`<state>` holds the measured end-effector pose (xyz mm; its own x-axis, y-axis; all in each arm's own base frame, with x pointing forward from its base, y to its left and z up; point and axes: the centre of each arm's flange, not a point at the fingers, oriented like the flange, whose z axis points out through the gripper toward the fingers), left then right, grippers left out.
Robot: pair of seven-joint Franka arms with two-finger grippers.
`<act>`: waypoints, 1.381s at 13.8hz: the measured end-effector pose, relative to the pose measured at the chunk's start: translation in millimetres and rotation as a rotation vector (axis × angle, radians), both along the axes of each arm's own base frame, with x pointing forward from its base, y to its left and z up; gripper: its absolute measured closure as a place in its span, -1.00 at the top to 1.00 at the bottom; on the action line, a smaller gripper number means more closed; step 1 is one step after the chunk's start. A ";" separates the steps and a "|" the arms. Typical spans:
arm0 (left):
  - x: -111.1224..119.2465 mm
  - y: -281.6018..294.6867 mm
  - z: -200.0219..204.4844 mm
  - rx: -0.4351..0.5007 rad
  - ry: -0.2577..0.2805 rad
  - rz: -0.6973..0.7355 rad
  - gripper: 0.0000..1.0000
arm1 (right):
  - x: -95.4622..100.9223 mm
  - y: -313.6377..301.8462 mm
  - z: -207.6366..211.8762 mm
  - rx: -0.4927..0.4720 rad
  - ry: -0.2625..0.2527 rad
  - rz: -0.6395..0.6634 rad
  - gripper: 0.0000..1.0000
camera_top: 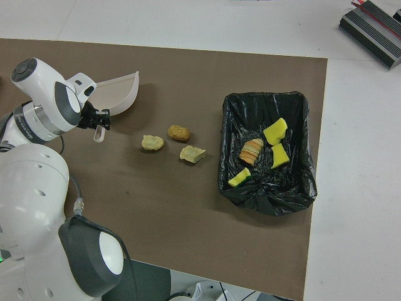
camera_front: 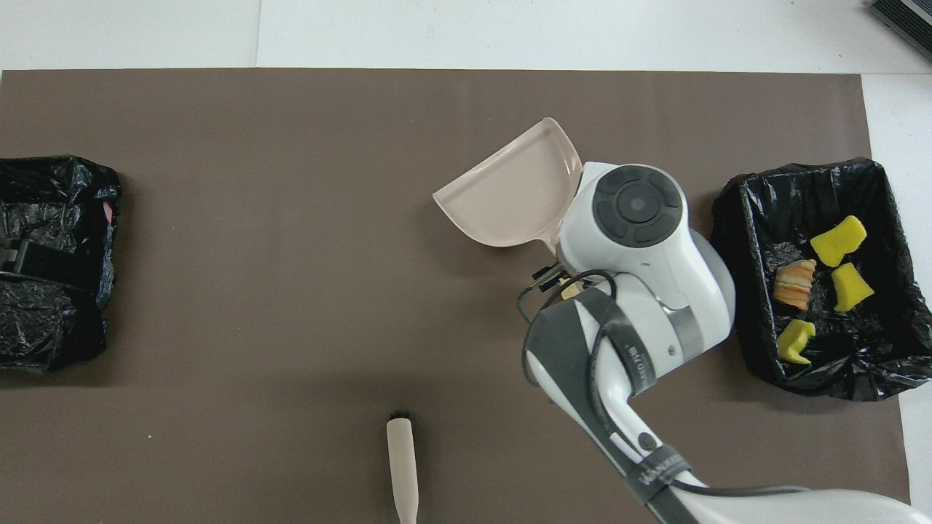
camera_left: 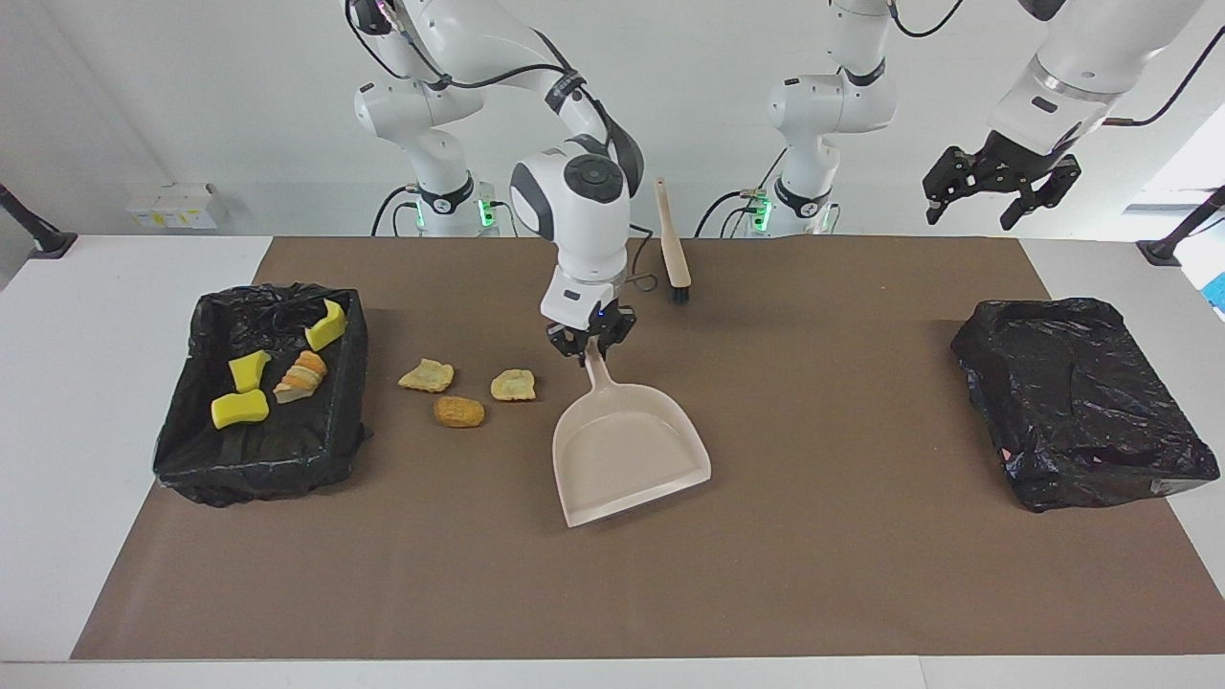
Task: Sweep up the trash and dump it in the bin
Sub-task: 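Bring the empty dustpan back to the table center with the right gripper, then release the dustpan with the right gripper while the left gripper reaches it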
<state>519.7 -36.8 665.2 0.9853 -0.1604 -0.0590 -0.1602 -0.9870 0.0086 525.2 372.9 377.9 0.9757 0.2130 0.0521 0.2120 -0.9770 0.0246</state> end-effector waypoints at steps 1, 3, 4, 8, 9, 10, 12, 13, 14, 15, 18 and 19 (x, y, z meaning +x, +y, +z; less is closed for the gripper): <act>0.0 0.0 0.0 0.000 0.000 0.000 1.00 | -7.9 27.6 -11.2 0.006 0.004 -0.047 -0.37; 0.0 0.0 -0.2 0.000 0.001 0.000 1.00 | -13.9 64.2 -36.5 0.009 0.018 -0.104 -0.37; 0.0 0.0 -0.3 0.000 0.001 0.000 1.00 | -13.0 73.0 -45.1 0.018 0.014 -0.122 -0.37; -0.1 -0.3 -0.3 0.000 0.001 -0.001 1.00 | -8.1 82.4 -48.5 0.048 -0.007 -0.181 -0.06; -0.1 -0.4 -0.3 0.000 0.001 -0.001 1.00 | -4.0 80.3 -44.8 0.053 -0.014 -0.189 0.15; -0.1 -0.5 -0.3 0.000 0.001 -0.001 1.00 | 1.2 77.2 -38.1 0.059 -0.024 -0.197 0.35; -0.1 -0.7 -0.3 0.000 0.001 -0.001 1.00 | 7.3 69.3 -18.4 0.056 -0.031 -0.206 0.80; -0.1 -0.8 -0.3 0.000 0.001 -0.002 1.00 | 8.6 64.2 -7.2 0.050 -0.032 -0.201 0.97; -0.1 -0.9 -0.3 0.000 0.001 -0.002 1.00 | 11.0 56.0 4.4 0.041 -0.032 -0.185 1.00; -0.2 -1.0 -0.3 0.000 0.001 -0.002 1.00 | 15.9 43.7 16.1 0.031 -0.030 -0.163 1.00; -0.2 -1.7 -0.4 0.000 0.001 -0.003 1.00 | 46.9 -26.3 54.3 -0.003 -0.020 -0.056 1.00; -0.3 -2.1 -0.4 0.000 0.001 -0.004 1.00 | 58.2 -54.1 65.1 -0.011 -0.017 -0.017 1.00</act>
